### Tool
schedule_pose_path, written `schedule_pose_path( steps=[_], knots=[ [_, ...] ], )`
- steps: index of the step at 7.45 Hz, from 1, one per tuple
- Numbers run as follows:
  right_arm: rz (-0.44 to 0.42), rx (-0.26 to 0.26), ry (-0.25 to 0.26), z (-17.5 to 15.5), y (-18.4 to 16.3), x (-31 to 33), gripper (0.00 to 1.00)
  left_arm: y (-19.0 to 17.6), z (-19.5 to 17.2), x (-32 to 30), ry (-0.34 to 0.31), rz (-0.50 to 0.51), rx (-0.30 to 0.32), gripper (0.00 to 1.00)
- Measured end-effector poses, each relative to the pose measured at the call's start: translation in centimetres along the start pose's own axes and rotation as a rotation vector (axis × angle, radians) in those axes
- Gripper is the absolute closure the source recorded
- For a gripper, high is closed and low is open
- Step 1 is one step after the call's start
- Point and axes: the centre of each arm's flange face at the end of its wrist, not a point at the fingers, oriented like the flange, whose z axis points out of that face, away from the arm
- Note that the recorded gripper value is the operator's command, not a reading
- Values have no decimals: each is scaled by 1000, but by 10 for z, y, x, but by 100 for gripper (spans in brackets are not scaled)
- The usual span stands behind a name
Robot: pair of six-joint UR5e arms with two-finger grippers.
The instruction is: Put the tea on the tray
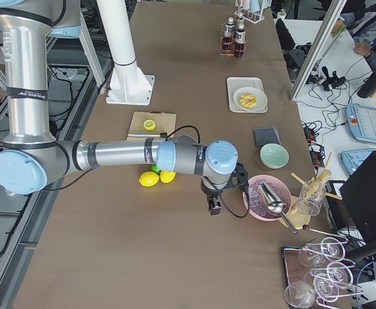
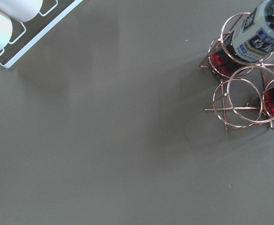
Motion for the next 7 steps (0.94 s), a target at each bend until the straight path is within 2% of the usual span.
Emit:
schedule_pose_path(
  steps=[2, 5, 7],
  knots=[
    [0, 0, -2, 1, 1, 0, 0, 2, -3, 5, 8, -11, 4, 5],
    [1, -1, -2, 1, 1, 0, 0, 11, 9, -11, 1, 117, -27, 3],
    [-6, 1, 1, 0, 0, -1, 0, 14, 9, -11, 7, 136, -32, 2]
  ],
)
